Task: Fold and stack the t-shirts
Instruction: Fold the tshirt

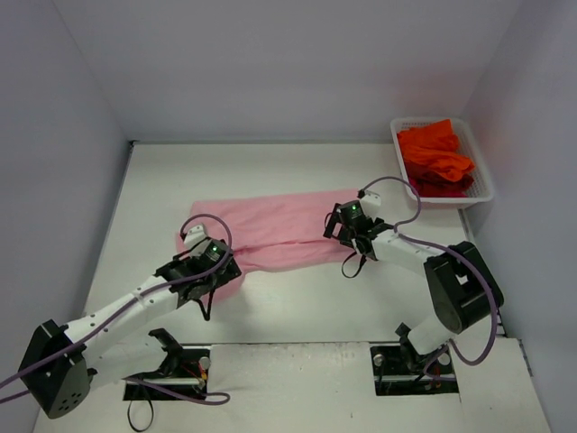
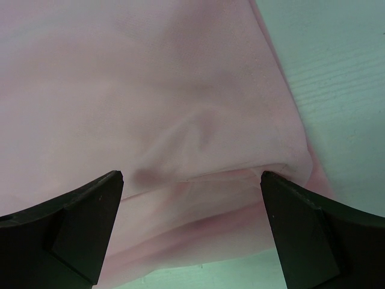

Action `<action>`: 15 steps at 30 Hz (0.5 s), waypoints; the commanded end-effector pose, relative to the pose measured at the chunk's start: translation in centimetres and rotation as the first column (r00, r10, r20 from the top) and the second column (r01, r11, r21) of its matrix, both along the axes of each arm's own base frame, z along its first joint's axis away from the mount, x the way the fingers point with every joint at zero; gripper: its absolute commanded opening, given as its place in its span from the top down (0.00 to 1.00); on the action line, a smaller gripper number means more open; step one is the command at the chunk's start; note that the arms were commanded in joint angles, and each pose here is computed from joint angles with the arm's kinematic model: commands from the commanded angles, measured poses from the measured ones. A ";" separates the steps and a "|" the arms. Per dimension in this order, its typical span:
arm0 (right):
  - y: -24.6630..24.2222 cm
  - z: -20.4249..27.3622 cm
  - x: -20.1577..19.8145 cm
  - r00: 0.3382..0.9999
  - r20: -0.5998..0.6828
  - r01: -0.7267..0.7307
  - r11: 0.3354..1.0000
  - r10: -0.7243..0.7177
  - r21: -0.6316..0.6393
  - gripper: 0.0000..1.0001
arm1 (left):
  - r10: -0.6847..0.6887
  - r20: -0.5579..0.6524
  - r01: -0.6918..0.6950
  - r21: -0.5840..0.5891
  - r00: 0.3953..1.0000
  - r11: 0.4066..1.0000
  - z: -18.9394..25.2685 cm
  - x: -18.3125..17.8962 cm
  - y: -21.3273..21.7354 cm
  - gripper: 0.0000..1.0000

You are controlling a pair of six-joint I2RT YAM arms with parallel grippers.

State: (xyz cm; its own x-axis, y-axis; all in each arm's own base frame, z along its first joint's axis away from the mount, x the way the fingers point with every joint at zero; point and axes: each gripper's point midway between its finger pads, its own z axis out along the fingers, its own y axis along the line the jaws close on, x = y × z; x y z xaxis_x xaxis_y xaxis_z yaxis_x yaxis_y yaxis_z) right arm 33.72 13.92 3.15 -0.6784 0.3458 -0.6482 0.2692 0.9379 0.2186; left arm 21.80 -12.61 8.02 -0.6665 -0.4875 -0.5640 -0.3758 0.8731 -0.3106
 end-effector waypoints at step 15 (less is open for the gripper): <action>1.0 0.5 1.6 0.999 0.054 0.003 0.999 -0.005 0.039 0.05 | 0.083 -0.022 -0.083 0.011 0.996 0.996 -0.7 -3.5 0.9 0.36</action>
